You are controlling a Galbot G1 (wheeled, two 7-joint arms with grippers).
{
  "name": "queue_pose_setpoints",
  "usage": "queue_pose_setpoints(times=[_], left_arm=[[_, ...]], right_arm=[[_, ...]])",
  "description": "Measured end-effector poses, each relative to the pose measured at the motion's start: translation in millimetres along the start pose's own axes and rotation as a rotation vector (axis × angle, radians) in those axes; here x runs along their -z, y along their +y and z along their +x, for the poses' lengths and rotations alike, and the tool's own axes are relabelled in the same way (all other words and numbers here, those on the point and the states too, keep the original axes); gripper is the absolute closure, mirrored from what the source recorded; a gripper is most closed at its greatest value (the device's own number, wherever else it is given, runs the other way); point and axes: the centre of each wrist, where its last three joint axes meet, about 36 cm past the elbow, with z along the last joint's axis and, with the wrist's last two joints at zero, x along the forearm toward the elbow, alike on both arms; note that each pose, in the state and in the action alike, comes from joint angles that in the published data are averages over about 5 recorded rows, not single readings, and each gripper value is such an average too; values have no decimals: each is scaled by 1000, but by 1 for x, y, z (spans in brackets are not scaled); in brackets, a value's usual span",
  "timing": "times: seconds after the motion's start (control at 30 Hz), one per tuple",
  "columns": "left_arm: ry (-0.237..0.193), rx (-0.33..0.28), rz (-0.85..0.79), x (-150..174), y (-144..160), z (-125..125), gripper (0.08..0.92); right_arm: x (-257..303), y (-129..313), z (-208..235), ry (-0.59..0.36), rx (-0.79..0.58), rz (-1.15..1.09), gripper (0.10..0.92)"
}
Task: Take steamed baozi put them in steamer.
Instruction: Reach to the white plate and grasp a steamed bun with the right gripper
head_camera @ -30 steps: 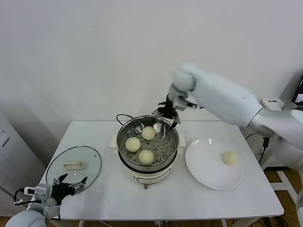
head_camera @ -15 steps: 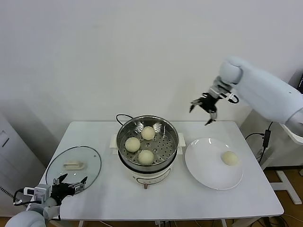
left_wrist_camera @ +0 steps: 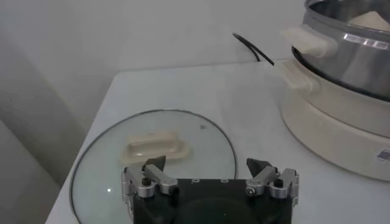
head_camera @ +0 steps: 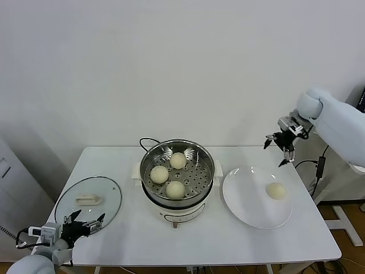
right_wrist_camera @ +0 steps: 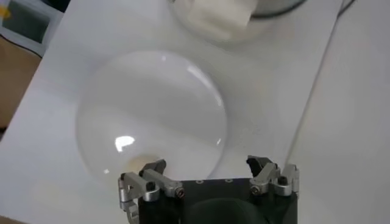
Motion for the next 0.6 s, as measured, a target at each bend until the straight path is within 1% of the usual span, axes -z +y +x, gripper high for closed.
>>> queue_pose_setpoints(times=[0.33,0.6], left_arm=[[3,1,-1,-1,1,0,177],[6,0,-1,-2,1,-1,177]], right_arm=[[-17,19,-51,20,27,-70,200],[-23,30,-84,31,32,-105,200]])
